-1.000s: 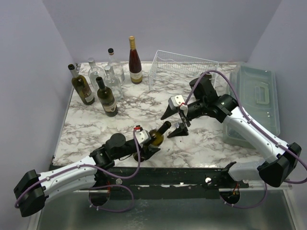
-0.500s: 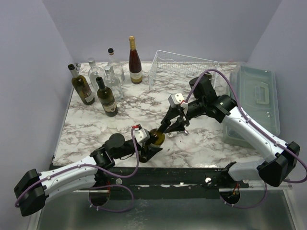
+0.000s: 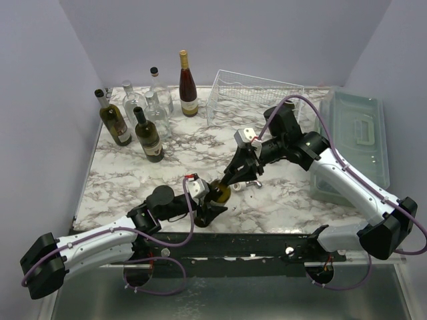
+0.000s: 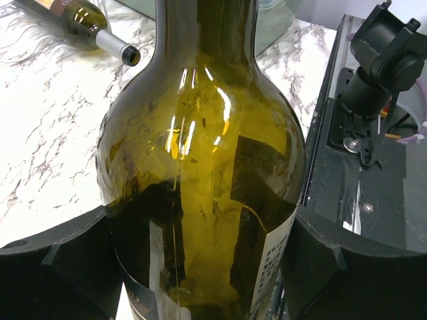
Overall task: Take the wine bottle off the wine rack
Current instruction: Pick up the wine bottle from the wine rack, then place the wine bottle at the center of the board.
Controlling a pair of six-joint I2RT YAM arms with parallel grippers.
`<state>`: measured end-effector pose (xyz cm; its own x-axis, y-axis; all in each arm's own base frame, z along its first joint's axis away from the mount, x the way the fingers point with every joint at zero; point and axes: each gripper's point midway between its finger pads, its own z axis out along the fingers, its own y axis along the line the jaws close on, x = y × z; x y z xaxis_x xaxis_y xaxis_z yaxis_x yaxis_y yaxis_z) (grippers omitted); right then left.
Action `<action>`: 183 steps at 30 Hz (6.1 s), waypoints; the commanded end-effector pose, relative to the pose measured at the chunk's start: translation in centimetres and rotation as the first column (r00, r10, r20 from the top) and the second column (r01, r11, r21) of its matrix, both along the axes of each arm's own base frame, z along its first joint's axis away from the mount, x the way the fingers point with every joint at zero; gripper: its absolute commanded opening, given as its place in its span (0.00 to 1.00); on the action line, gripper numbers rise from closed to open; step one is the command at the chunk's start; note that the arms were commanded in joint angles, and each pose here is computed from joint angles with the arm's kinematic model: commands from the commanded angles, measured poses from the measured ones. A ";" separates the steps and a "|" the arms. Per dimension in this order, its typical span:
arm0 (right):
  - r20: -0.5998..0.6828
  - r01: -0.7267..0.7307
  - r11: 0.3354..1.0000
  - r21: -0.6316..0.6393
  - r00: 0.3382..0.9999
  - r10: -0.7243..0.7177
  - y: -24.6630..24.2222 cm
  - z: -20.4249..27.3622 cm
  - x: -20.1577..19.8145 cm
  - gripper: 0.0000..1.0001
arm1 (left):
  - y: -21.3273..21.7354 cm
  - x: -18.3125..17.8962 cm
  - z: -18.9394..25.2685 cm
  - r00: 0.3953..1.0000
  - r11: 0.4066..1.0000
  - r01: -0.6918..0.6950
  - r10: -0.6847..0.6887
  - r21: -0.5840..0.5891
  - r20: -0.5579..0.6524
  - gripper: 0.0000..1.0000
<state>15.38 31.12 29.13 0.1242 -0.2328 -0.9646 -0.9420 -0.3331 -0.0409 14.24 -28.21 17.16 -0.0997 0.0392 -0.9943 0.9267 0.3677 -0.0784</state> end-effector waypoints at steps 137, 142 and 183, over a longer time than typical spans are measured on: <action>-0.198 0.646 0.763 0.003 0.748 -0.633 -12.3 -4.0 9.2 0.92 | 12.3 40.5 19.0 0.568 0.622 -0.716 0.783 -0.317 0.253 0.00; -0.202 0.641 0.767 -0.001 0.751 -0.628 -12.3 -4.0 9.1 0.92 | 12.7 41.6 18.2 0.570 0.621 -0.719 0.784 -0.313 0.246 0.00; -0.188 0.648 0.761 -0.014 0.746 -0.639 -12.5 -4.4 9.4 0.92 | 13.7 42.7 13.8 0.562 0.597 -0.756 0.803 -0.269 0.201 0.39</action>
<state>24.30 18.89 23.84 -0.2347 -0.1408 -0.9618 -0.9245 0.3379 0.1761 57.22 -15.16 27.90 0.1623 -0.0261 -0.9864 0.2906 0.9566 0.0225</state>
